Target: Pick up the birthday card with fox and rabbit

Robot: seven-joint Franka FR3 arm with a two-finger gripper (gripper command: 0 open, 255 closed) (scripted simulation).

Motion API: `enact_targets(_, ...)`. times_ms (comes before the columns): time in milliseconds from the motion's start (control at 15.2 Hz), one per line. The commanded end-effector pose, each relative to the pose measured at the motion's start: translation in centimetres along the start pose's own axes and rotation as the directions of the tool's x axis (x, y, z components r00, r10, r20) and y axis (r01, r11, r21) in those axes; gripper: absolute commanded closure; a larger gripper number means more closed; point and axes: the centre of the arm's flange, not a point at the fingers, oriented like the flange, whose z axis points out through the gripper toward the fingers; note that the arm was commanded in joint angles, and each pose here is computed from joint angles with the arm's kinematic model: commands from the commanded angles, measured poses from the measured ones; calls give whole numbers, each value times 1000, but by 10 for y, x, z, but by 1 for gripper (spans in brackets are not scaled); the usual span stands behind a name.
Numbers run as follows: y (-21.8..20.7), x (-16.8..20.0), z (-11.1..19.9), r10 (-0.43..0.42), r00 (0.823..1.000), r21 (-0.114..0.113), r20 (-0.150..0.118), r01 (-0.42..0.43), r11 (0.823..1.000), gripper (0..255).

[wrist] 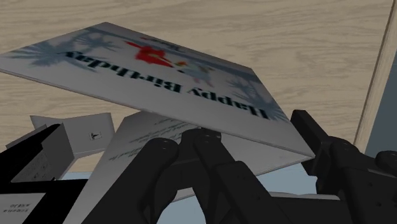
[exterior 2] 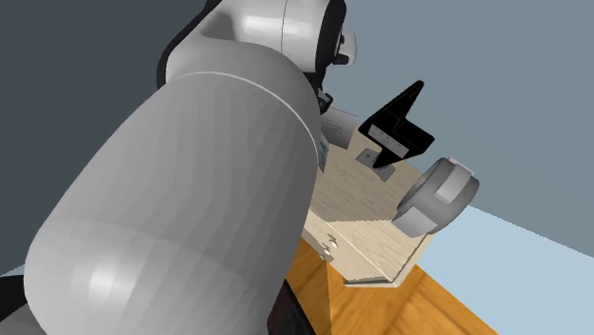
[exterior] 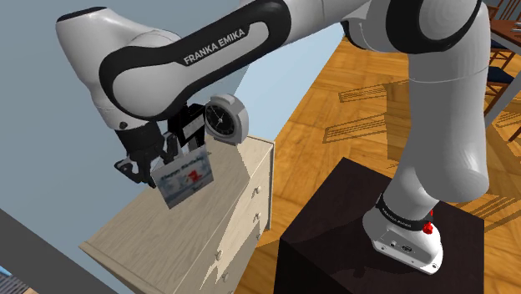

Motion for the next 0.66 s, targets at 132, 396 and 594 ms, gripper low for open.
enact_targets(132,1,0,-21,0,1000,0,0,0,1000,255)
enact_targets(396,1,0,-42,0,1000,0,0,0,1000,255)
enact_targets(594,1,0,-48,0,1000,0,0,0,1000,255)
